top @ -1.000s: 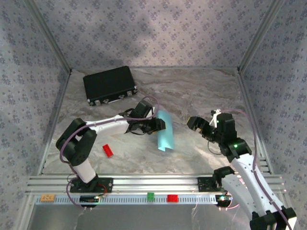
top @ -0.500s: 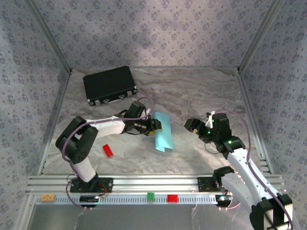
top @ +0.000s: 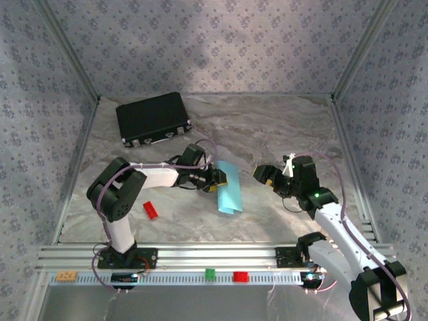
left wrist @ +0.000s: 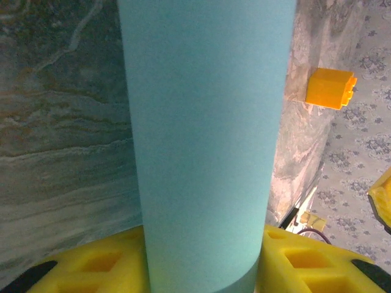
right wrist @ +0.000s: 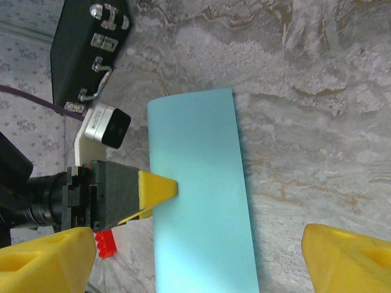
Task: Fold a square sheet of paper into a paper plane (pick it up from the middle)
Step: First fold the square sheet of paper in half at the center of the table.
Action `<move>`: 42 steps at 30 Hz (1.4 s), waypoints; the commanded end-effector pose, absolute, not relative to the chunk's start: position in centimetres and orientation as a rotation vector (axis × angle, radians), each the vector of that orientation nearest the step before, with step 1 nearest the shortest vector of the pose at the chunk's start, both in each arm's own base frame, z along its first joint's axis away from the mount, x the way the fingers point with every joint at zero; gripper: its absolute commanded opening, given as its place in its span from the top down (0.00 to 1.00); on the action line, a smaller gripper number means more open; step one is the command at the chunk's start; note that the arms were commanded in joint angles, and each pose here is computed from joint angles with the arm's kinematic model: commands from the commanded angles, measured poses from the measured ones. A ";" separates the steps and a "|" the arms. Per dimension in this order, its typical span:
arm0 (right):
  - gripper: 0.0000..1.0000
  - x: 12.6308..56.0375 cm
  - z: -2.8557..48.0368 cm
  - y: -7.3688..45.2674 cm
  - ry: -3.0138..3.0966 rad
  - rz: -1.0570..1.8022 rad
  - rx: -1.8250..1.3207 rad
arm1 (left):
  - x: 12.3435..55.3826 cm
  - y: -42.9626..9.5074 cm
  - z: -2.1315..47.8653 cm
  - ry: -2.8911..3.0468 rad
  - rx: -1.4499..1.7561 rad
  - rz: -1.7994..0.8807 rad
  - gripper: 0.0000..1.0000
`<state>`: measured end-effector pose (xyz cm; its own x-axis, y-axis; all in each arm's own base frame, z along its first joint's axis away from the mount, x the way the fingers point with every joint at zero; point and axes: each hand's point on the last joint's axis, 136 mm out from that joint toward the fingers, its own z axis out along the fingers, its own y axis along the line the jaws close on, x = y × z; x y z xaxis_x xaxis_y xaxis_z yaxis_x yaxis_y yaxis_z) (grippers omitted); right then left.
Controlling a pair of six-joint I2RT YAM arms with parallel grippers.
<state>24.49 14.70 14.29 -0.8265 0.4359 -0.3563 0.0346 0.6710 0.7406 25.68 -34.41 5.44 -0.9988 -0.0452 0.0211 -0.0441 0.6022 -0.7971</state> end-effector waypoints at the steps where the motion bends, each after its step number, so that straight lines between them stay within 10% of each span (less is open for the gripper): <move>1: 0.11 24.3 14.4 15.3 2.380 1.043 0.311 | 25.3 -33.5 3.8 2.847 -0.078 -1.318 0.57; 25: 0.09 24.8 12.6 16.6 2.444 0.984 0.297 | 25.7 -30.4 4.1 2.893 0.006 -0.984 0.35; 42: 0.17 25.6 10.9 19.7 2.532 0.987 0.219 | 25.5 -27.5 2.9 2.943 0.019 -0.767 0.55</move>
<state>24.67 19.19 9.98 -0.9131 0.2916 -0.2848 0.0245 0.7368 0.6757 25.35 -29.19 2.86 -0.9960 -0.0119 -0.0887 0.0393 0.8321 -0.5532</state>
